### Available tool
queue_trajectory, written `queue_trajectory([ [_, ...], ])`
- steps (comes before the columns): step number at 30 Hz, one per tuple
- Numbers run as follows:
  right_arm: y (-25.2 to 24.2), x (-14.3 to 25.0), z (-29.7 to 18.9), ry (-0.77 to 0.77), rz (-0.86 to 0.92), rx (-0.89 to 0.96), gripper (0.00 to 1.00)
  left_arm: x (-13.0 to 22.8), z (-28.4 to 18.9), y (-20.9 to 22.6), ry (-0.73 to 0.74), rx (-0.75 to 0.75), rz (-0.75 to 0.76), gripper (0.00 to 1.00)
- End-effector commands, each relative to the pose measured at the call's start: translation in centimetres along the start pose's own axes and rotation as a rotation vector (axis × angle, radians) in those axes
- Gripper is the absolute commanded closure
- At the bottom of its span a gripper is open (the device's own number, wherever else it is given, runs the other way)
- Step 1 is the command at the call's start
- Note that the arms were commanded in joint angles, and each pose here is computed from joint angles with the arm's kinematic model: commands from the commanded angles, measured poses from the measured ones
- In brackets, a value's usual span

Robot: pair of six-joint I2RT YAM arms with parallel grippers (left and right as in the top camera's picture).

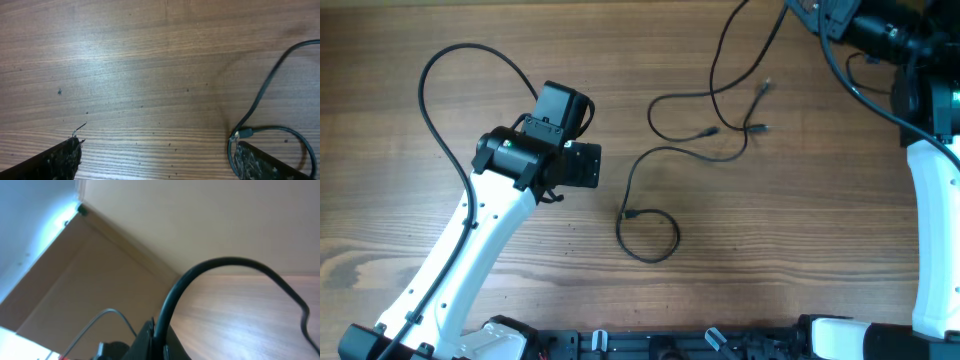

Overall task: Untangle cables
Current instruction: 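Pull the cable with the right gripper off the table to the right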

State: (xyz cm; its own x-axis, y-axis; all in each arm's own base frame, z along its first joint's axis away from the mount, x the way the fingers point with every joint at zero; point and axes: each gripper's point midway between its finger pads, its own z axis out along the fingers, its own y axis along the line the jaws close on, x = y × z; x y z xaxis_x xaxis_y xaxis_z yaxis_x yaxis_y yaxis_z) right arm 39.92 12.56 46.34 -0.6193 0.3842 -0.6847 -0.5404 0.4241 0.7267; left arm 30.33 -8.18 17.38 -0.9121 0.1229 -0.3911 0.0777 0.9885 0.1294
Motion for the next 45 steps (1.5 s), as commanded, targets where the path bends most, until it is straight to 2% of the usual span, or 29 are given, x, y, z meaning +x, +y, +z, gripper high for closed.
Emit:
queue_trajectory([
  [1, 2.9, -0.5, 0.0, 0.025, 0.056, -0.119, 0.96, -0.1, -0.4, 0.2, -0.013, 0.004, 0.005, 0.00],
  [12, 5.6, -2.3, -0.4, -0.023, 0.086, -0.201, 0.96, -0.1, -0.4, 0.2, -0.013, 0.004, 0.005, 0.00],
  [27, 4.5, -3.8, -0.2, -0.101, 0.153, -0.159, 0.96, -0.1, -0.4, 0.2, -0.013, 0.004, 0.005, 0.00],
  [31, 3.1, -3.6, 0.2, -0.102, 0.141, -0.127, 0.96, -0.1, -0.4, 0.2, -0.013, 0.004, 0.005, 0.00],
  [39, -2.9, -2.0, 3.3, -0.029, 0.292, -0.059, 0.96, -0.1, -0.4, 0.2, -0.013, 0.004, 0.005, 0.00],
  [45, -0.9, -2.1, 5.1, -0.025, 0.245, -0.148, 0.96, -0.1, -0.4, 0.2, -0.013, 0.004, 0.005, 0.00],
])
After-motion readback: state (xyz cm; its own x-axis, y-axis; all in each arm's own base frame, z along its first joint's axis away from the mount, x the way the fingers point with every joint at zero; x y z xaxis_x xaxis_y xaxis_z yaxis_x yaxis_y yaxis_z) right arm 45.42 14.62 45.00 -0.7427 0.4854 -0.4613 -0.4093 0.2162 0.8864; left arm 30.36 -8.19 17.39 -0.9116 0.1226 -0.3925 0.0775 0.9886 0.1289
